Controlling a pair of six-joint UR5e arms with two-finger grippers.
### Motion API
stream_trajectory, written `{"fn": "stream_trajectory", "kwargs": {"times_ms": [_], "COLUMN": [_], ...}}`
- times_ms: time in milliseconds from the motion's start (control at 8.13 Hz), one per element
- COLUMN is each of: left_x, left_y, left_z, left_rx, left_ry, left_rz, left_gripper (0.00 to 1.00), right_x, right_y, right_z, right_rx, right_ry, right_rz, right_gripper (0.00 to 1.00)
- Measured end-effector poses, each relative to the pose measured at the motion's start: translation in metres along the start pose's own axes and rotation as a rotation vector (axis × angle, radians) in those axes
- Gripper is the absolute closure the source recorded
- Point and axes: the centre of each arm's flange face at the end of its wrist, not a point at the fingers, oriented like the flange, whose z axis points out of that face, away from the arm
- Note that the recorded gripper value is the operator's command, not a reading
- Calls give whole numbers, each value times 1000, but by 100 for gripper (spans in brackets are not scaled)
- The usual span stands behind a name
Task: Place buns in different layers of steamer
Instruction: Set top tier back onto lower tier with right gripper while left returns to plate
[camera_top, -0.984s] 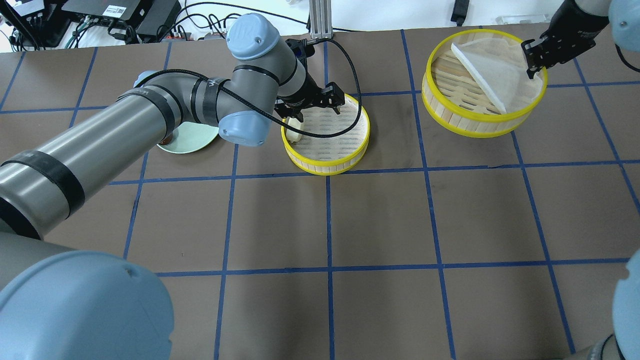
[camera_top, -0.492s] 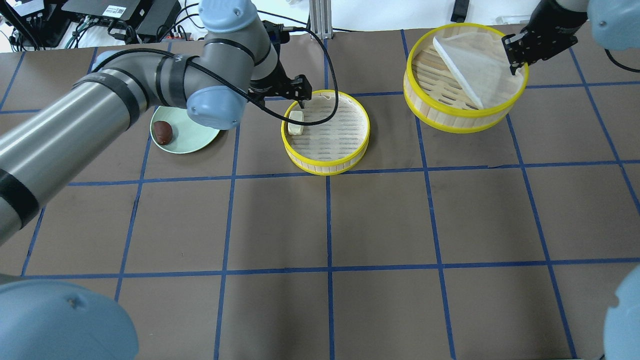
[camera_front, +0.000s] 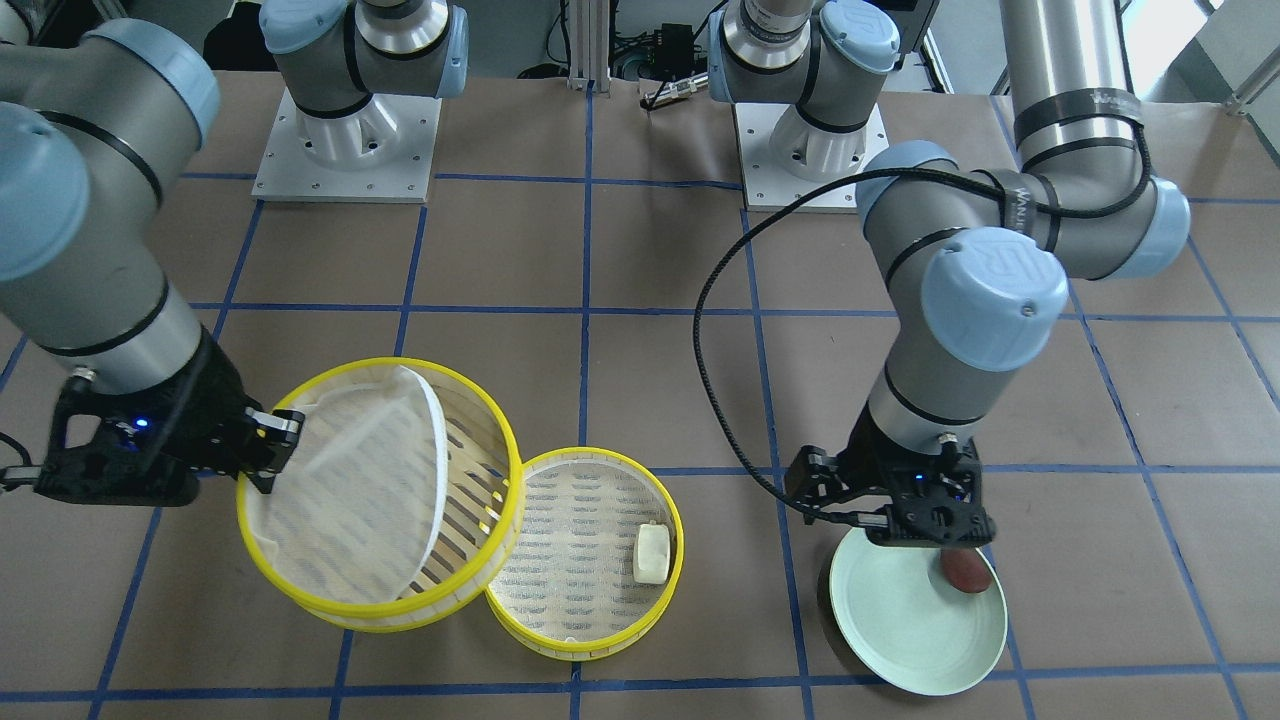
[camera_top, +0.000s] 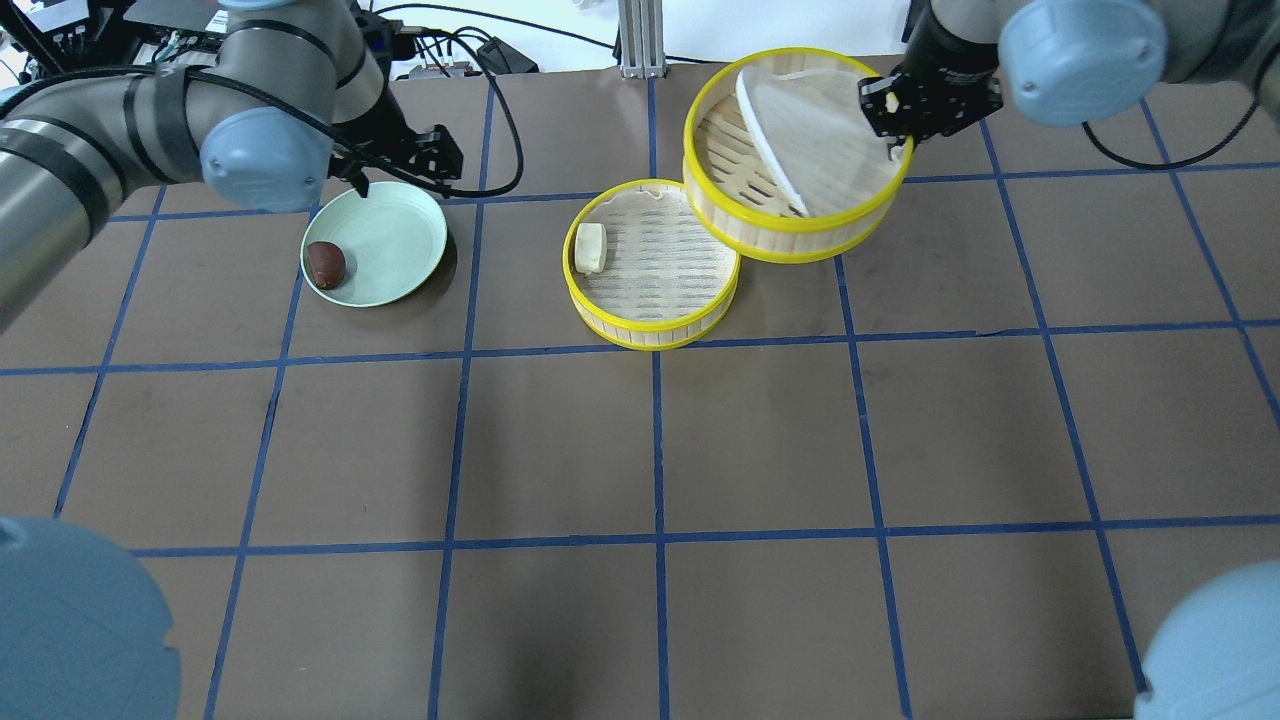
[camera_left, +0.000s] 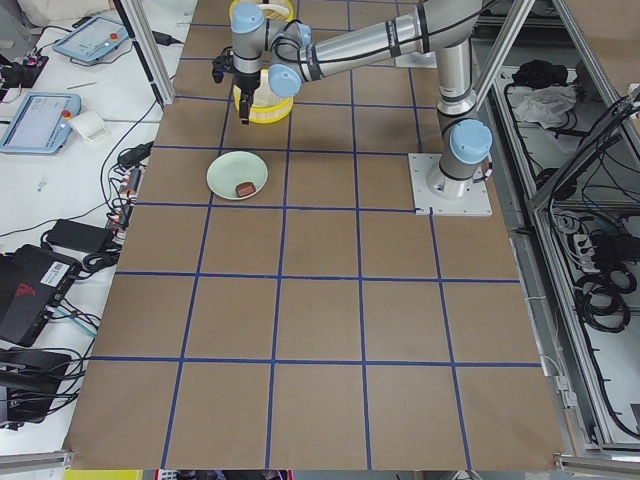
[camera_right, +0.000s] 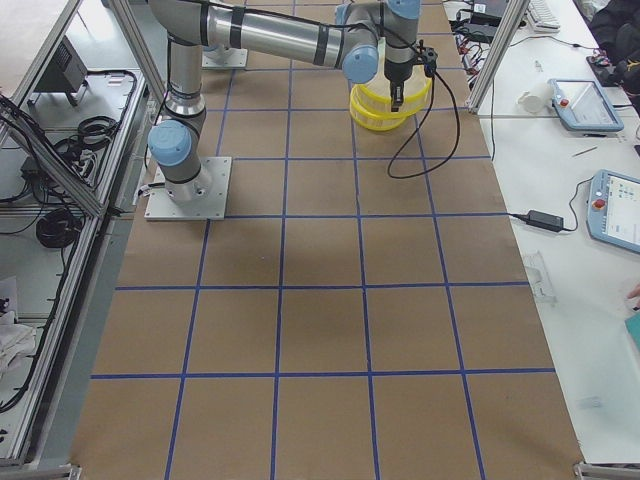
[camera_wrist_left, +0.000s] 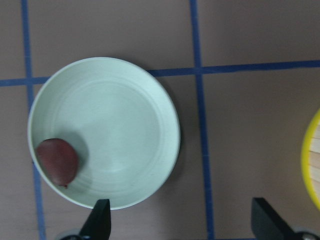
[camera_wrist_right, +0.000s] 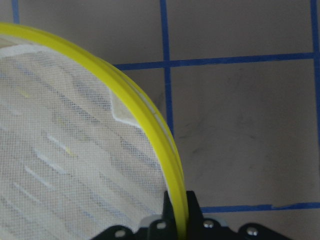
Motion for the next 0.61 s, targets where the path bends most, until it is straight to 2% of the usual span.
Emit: {"fn": "stream_trajectory", "kwargs": {"times_ms": [246, 615], "left_x": [-76, -118], "left_y": [0, 9], "left_z": [7, 52], "left_rx": [-35, -117], "left_ry": [-79, -97], "left_rz": [11, 23], "left_gripper": [0, 0], "right_x": [-70, -123], "right_y": [3, 12], "right_z": [30, 74], "right_rx": [20, -8], "right_ry": [-21, -30], "right_rz": [62, 147], "right_gripper": [100, 100]}}
